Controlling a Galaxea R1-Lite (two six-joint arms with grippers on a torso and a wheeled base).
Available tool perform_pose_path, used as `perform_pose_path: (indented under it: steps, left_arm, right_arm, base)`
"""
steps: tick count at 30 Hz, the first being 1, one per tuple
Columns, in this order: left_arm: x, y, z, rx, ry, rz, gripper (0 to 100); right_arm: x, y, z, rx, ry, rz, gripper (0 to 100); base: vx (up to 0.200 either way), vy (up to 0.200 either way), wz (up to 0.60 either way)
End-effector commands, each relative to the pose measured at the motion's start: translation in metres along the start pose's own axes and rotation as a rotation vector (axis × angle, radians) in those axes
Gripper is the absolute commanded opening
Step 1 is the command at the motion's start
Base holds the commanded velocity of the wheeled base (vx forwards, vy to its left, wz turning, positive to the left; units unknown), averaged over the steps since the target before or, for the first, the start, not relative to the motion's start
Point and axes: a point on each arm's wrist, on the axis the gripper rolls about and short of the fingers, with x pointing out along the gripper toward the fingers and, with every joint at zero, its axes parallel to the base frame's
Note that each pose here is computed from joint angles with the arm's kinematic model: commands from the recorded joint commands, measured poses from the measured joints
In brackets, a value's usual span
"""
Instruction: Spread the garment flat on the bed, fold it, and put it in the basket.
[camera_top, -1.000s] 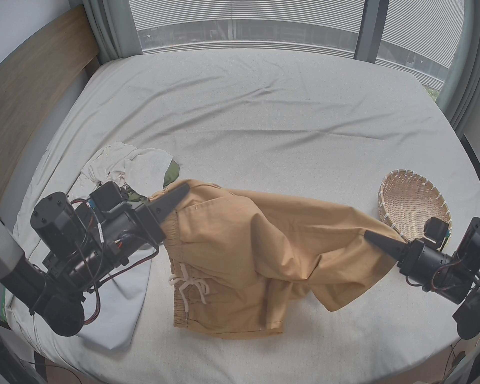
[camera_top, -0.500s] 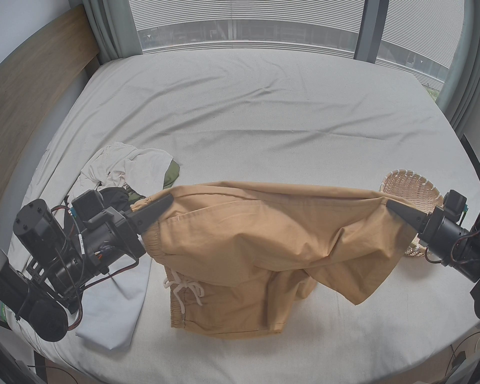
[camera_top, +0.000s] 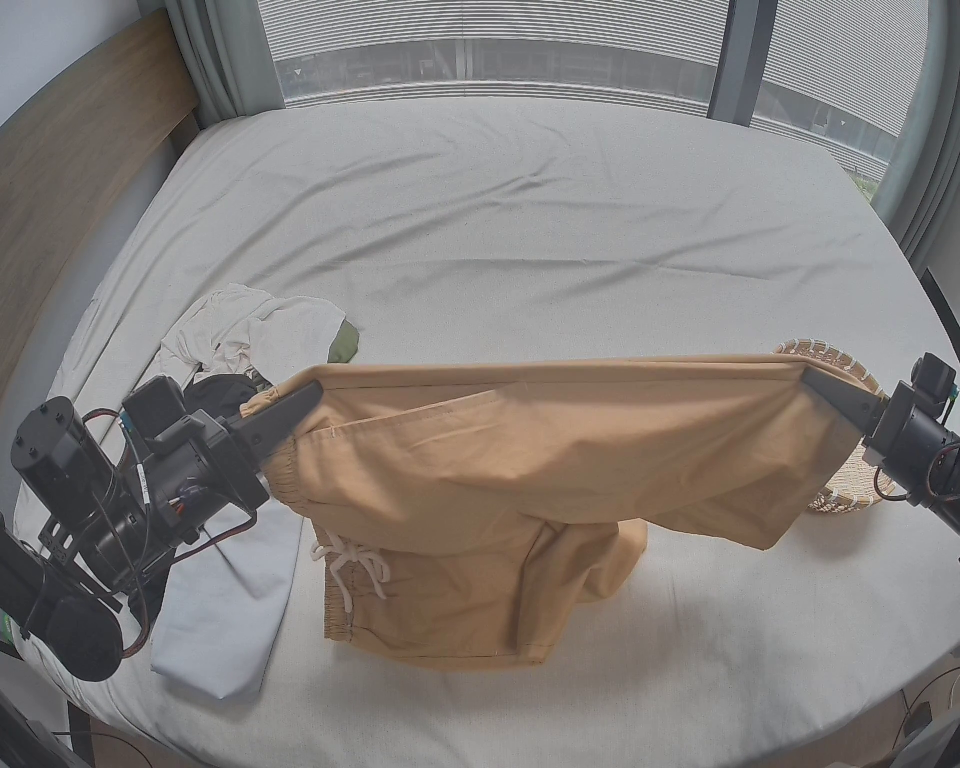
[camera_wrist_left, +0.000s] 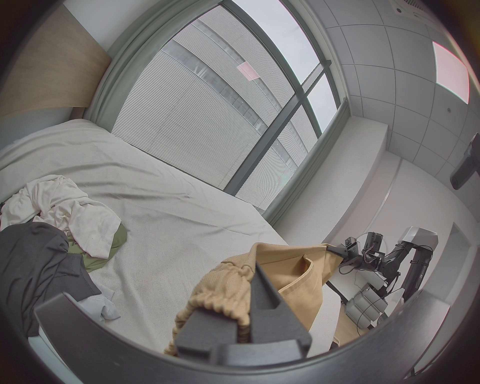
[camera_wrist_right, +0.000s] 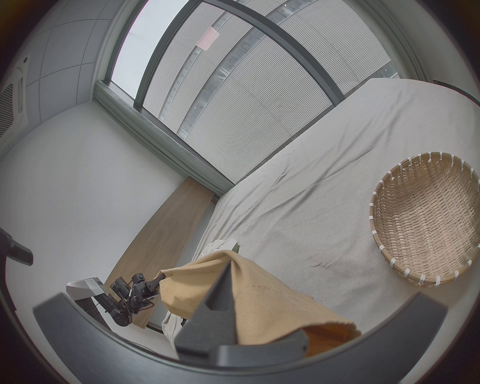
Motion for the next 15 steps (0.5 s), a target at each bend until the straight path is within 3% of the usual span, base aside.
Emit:
perform_pose_path:
  steps: [1, 8, 15]
  left_arm:
    - [0.001, 0.001, -0.001, -0.002, 0.0, 0.006, 0]
    - [0.0, 0.002, 0.0, -0.002, -0.004, 0.014, 0]
    - [-0.003, 0.018, -0.002, -0.01, 0.004, 0.072, 0]
  right_arm:
    - [-0.002, -0.002, 0.001, 0.0, -0.008, -0.011, 0]
    - [-0.001, -0.003, 0.001, 0.0, -0.006, -0.014, 0]
    - [-0.001, -0.003, 0.001, 0.001, -0.007, -0.013, 0]
  base:
    - [0.0, 0.0, 0.0]
    - [0.0, 0.0, 0.0]
    - [0.0, 0.0, 0.0]
